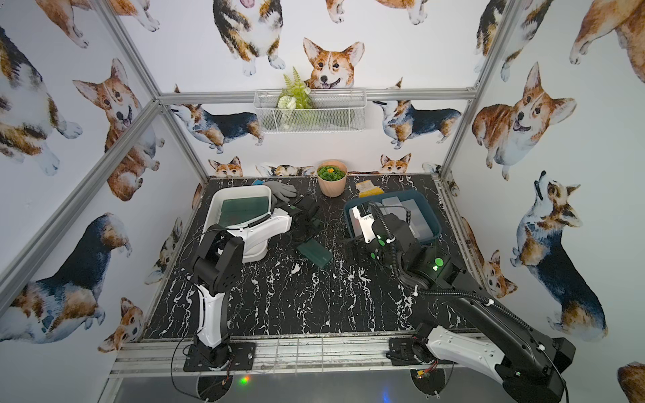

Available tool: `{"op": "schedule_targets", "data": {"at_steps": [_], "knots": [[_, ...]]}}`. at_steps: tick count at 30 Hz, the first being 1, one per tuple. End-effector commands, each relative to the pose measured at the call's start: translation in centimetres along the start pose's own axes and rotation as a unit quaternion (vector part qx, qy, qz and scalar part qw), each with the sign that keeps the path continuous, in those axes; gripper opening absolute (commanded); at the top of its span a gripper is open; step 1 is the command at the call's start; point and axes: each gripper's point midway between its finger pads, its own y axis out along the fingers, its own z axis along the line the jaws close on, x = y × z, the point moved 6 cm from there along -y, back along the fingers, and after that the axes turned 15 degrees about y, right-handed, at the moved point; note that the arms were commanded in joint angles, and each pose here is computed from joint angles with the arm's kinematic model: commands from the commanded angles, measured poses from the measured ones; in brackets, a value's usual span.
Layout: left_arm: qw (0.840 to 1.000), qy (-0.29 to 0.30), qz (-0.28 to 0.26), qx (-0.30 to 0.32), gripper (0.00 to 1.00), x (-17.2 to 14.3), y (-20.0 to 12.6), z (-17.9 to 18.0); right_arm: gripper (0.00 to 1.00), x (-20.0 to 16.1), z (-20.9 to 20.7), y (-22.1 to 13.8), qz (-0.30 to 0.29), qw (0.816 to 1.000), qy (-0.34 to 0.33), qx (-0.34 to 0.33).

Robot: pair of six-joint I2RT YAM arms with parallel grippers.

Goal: Place the pencil cases by color into the storage box
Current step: Pick up the pencil case from the center of the board.

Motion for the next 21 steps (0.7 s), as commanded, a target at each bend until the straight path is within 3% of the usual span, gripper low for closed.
{"op": "schedule_targets", "data": {"at_steps": [1, 12, 21], "knots": [[1.0, -0.003, -0.004, 0.007, 0.99, 0.2, 0.2, 0.0, 0.9, 0.2, 0.0, -0.3, -0.005, 1.0, 0.001, -0.002], [1.0, -0.003, 0.0, 0.017, 0.98, 0.3, 1.7, 0.1, 0.9, 0.1, 0.1, -0.3, -0.001, 1.0, -0.001, -0.001], [1.0, -0.012, -0.004, 0.017, 0.85, 0.8, 3.0, 0.5, 0.9, 0.0, 0.0, -0.3, 0.001, 1.0, 0.002, -0.001]]}}
